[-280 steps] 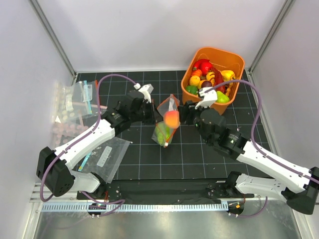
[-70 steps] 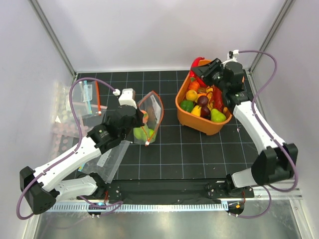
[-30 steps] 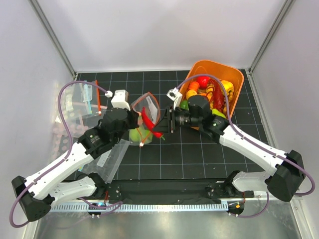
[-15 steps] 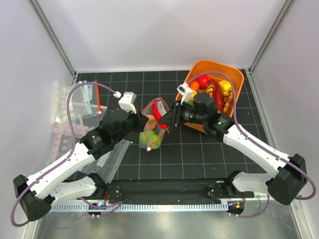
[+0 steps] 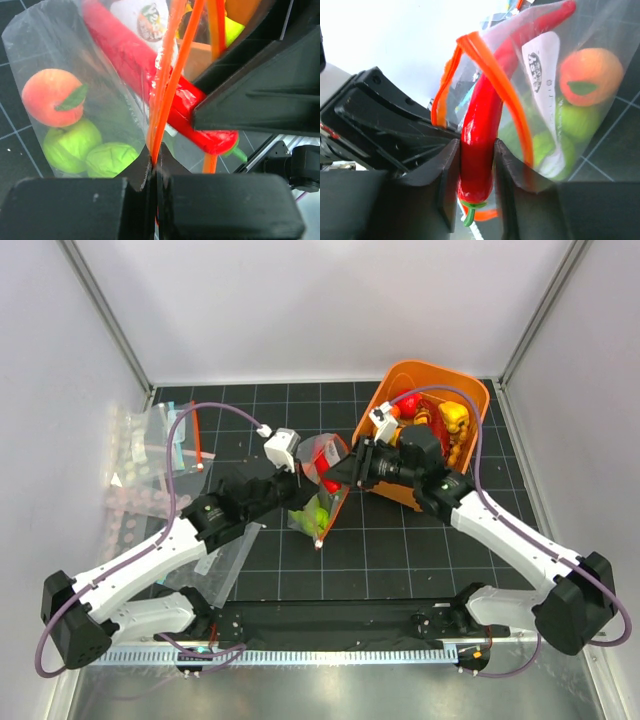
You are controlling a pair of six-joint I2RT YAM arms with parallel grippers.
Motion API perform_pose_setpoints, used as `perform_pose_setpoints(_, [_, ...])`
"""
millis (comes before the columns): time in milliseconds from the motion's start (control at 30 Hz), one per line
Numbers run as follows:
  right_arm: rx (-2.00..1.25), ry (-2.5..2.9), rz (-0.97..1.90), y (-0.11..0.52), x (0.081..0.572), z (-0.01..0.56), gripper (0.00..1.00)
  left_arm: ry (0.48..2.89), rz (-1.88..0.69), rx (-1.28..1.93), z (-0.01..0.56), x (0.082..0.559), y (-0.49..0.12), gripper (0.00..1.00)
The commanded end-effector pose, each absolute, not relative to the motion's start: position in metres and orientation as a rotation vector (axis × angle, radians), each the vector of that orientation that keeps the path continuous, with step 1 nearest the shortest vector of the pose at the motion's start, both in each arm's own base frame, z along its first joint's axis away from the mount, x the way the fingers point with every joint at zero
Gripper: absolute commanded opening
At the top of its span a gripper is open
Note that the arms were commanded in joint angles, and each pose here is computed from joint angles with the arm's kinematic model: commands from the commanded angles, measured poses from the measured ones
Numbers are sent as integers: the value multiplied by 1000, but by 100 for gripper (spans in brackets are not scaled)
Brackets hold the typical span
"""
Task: Place the food in the zip-top bag and seal the zipper
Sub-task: Place the fake vegetable in the zipper food storage bag.
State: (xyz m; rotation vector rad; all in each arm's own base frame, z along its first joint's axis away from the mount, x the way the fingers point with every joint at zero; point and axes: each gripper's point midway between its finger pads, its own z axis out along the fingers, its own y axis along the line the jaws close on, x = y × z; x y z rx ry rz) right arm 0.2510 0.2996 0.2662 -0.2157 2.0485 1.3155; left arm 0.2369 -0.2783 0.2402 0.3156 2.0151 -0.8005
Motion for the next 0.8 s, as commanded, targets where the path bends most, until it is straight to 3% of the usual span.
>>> perform_pose_setpoints(0, [-230, 1973, 1334, 313, 250, 281, 54, 1916, -857, 322, 273, 241, -288, 0])
perform_pose_setpoints(100, [-234, 1970, 1231, 309, 248, 281, 73, 1921, -829, 291, 271, 244, -284, 1])
perform_pose_setpoints(133, [-238, 1963, 1214, 307, 247, 283, 74, 1928, -809, 265, 269, 247, -280, 2])
perform_pose_setpoints(600, [-234, 1879, 1033, 272, 247, 301, 68, 1970, -690, 11, 260, 270, -232, 4])
perform_pose_setpoints(767, [-75, 1884, 774, 233, 271, 295, 68, 1925, -560, -108, 268, 273, -198, 3])
